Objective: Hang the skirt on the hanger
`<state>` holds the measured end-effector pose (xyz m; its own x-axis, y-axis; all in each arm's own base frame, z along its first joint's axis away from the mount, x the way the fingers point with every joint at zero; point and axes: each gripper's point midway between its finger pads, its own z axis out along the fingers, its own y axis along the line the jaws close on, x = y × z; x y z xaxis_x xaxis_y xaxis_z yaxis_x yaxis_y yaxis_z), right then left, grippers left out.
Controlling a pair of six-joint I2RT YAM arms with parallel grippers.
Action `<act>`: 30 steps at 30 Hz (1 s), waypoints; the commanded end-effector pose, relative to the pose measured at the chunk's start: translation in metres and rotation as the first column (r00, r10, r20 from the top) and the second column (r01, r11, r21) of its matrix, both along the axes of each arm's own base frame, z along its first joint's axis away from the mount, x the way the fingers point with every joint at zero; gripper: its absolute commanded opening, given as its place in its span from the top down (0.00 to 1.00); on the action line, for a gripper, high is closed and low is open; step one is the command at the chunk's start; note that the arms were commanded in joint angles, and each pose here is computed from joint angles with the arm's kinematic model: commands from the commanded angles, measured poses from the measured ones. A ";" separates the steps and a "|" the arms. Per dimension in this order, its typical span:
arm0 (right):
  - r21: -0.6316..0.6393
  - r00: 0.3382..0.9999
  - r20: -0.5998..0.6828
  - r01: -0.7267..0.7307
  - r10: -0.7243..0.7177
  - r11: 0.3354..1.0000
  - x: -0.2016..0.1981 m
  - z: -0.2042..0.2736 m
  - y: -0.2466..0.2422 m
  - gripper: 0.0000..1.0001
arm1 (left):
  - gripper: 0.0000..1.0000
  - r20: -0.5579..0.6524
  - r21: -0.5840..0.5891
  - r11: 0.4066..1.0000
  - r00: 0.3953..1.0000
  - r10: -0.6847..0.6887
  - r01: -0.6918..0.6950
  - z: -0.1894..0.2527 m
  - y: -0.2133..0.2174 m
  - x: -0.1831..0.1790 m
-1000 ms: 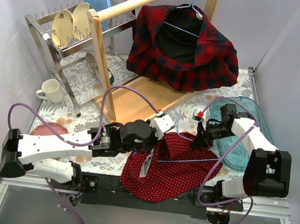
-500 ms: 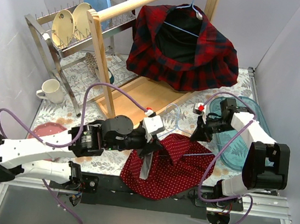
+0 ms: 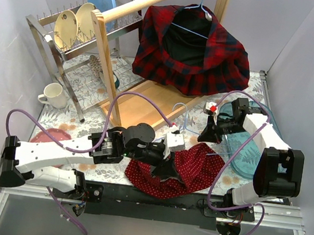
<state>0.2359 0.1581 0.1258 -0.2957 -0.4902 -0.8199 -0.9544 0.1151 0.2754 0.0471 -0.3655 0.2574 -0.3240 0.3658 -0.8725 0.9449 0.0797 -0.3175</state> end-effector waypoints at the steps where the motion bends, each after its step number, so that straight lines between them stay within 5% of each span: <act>1: 0.095 0.999 0.043 -0.030 0.026 0.995 -0.004 0.026 0.009 0.99 | 0.60 -0.069 -0.070 0.996 0.995 -0.066 0.061 0.010 -0.010 -0.016; 4: 0.078 0.997 0.076 -0.034 0.029 0.996 -0.007 0.032 0.006 0.99 | 0.29 -0.082 -0.026 0.999 0.996 -0.047 0.045 0.002 -0.012 -0.018; 8: 0.022 0.980 0.200 -0.025 0.020 0.999 -0.015 0.053 -0.004 0.99 | 0.16 0.000 -0.005 0.982 0.982 0.187 -0.187 0.006 0.011 0.016; 15: -0.024 0.926 0.376 0.008 0.001 1.000 -0.042 0.097 -0.018 0.99 | 0.12 -0.015 -0.105 0.870 0.876 0.483 -0.482 0.014 0.073 0.048; 21: 0.024 0.872 0.483 0.076 -0.078 0.997 -0.056 0.166 -0.021 0.99 | 0.15 -0.058 -0.191 0.782 0.802 0.594 -0.593 0.035 0.107 0.061; 30: 0.212 0.822 0.489 0.212 -0.291 0.954 -0.048 0.270 -0.012 0.99 | 0.27 -0.136 -0.216 0.831 0.859 0.494 -0.513 0.060 0.044 0.052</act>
<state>0.1905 0.1361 0.3513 0.1216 -0.4450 -0.8872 -0.9109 0.3050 -0.2778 0.1003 -0.2850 0.2982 -0.4464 -0.0570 -0.8930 0.7609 0.5010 -0.4124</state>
